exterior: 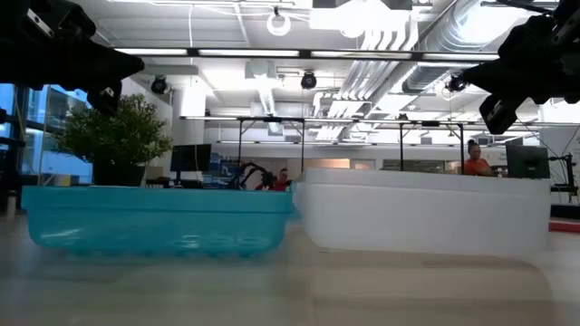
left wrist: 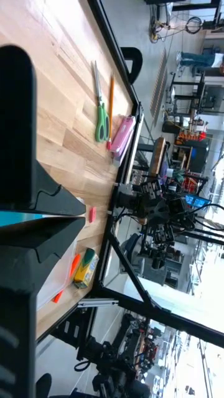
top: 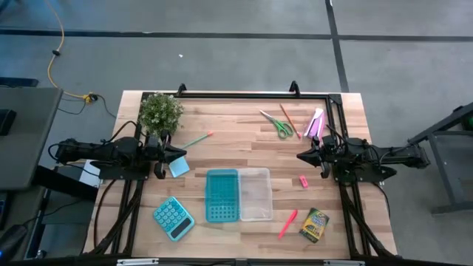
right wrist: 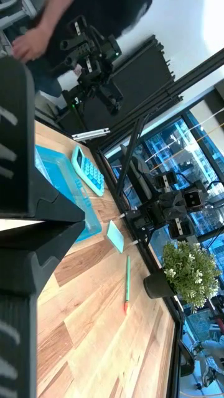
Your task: Pack school essentials
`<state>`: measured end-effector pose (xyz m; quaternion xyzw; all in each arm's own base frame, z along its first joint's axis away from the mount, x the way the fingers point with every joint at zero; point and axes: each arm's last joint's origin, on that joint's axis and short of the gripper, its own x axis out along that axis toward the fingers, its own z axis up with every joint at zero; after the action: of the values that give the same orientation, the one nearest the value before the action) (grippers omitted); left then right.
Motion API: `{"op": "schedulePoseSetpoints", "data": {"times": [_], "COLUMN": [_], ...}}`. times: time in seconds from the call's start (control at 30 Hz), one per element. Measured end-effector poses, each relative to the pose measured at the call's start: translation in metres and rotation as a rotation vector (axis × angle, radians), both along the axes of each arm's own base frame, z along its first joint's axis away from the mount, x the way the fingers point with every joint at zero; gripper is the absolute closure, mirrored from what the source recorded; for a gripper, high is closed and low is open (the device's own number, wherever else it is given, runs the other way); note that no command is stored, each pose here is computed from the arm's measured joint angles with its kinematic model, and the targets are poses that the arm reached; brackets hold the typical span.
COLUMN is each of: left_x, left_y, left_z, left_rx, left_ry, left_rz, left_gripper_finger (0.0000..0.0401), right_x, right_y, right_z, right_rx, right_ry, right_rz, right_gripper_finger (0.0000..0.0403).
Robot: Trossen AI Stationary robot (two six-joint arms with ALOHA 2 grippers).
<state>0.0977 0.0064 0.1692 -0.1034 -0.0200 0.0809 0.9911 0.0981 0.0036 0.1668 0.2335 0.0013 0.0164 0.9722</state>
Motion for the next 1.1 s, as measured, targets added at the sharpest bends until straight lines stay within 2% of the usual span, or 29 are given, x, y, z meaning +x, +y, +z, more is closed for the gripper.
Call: {"op": "schedulePoseSetpoints", "data": {"times": [0.93, 1.1], "left_x": [0.000, -0.001], "left_y": [0.000, 0.001], "left_z": [0.002, 0.012], "left_rx": [-0.004, -0.154], "left_ry": [-0.018, -0.156], "left_rz": [0.012, 0.015], "left_gripper_finger": [0.0396, 0.0396], "right_x": [0.000, 0.000], "right_y": [0.000, 0.000], "right_z": [0.000, 0.000], "right_rx": [0.000, 0.000], "right_ry": [0.000, 0.000], "right_rz": [0.000, 0.000], "right_gripper_finger": [0.0402, 0.0402]}}
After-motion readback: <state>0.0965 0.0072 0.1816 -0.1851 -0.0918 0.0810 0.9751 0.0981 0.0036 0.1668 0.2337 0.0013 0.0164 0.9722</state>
